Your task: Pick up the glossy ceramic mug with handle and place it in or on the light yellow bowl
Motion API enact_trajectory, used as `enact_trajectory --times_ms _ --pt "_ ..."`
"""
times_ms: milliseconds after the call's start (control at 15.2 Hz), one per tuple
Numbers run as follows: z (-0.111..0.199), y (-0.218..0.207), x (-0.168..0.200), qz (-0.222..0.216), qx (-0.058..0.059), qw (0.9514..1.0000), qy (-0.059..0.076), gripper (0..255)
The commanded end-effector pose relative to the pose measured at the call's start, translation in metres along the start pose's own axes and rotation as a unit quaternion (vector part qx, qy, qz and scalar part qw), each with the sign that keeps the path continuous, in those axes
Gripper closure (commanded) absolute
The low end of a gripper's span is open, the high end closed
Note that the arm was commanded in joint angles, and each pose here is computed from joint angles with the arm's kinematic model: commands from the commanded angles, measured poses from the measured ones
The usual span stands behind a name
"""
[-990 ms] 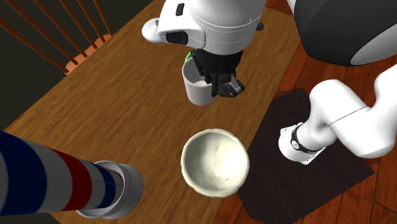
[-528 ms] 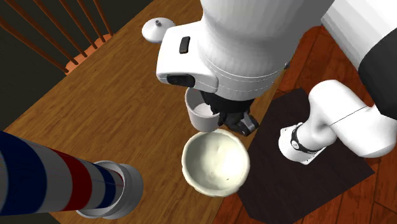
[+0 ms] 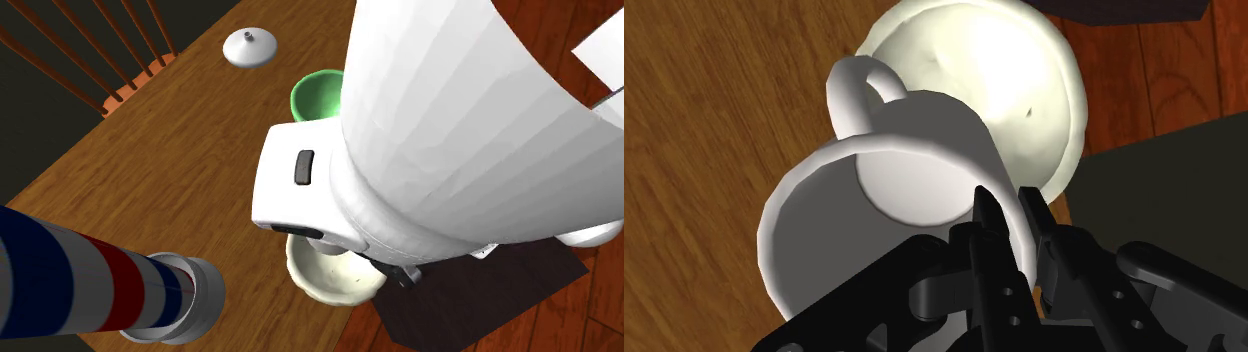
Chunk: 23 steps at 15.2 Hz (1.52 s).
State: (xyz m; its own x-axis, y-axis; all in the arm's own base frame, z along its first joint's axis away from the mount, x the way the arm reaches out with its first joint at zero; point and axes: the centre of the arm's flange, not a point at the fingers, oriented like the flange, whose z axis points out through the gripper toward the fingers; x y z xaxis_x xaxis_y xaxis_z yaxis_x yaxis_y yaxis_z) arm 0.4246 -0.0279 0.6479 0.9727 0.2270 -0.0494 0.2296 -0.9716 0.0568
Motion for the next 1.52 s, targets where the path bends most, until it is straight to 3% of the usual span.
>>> enact_trajectory --times_ms 0,858,1386,1452 --pt "0.01 -0.002 0.001 0.0 0.0 1.0 0.0 255" --pt "0.077 -0.005 0.004 0.0 0.0 1.0 0.0 255" --pt "0.077 -0.005 0.004 0.0 0.0 1.0 0.0 255" --pt "0.077 -0.005 0.004 0.0 0.0 1.0 0.0 0"
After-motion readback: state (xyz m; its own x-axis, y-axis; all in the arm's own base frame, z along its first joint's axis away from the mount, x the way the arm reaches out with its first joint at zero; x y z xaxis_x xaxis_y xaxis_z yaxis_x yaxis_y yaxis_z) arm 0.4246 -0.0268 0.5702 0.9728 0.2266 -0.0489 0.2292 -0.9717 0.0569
